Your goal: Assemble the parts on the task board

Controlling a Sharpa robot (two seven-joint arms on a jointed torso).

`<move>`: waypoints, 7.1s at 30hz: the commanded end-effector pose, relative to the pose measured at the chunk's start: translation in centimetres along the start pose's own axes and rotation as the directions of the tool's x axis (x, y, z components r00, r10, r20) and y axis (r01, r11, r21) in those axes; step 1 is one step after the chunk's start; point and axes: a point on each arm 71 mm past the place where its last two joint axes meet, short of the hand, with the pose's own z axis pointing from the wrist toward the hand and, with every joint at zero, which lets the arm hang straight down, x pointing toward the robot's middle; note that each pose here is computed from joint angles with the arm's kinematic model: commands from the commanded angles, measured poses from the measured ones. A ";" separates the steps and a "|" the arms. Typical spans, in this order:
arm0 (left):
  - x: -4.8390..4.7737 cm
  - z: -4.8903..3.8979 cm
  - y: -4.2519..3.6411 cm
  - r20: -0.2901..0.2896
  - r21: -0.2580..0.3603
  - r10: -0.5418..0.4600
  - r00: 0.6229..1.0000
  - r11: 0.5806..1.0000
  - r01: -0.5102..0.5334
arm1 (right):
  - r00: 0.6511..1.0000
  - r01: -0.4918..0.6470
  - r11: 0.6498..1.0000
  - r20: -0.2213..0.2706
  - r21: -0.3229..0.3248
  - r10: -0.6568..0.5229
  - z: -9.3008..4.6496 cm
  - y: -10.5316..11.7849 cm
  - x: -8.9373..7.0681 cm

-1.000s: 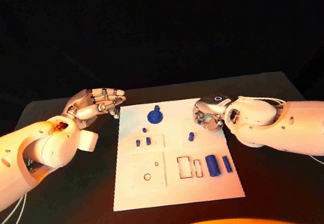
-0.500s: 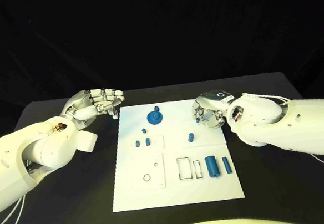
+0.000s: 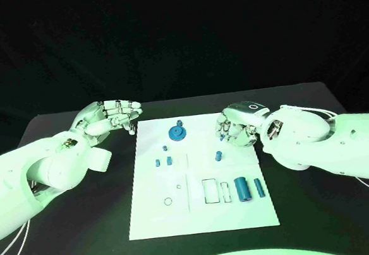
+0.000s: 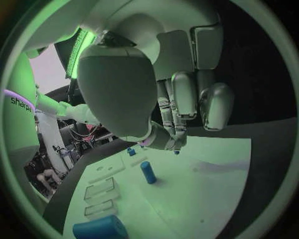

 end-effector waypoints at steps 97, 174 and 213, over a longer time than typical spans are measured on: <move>1.11 0.91 0.05 -0.035 0.001 0.007 0.999 1.000 -0.007 | 0.981 -0.115 0.967 -0.176 -0.226 0.076 2.1 11.8 8.0; 0.97 0.72 0.20 -0.056 -0.018 0.010 0.998 1.000 -0.011 | 0.982 -0.064 0.998 -0.180 0.000 0.063 -0.4 1.4 1.8; 1.08 0.73 0.40 -0.080 -0.042 0.009 0.997 0.999 -0.012 | 0.980 -0.050 0.999 -0.191 0.004 0.050 0.3 1.8 2.7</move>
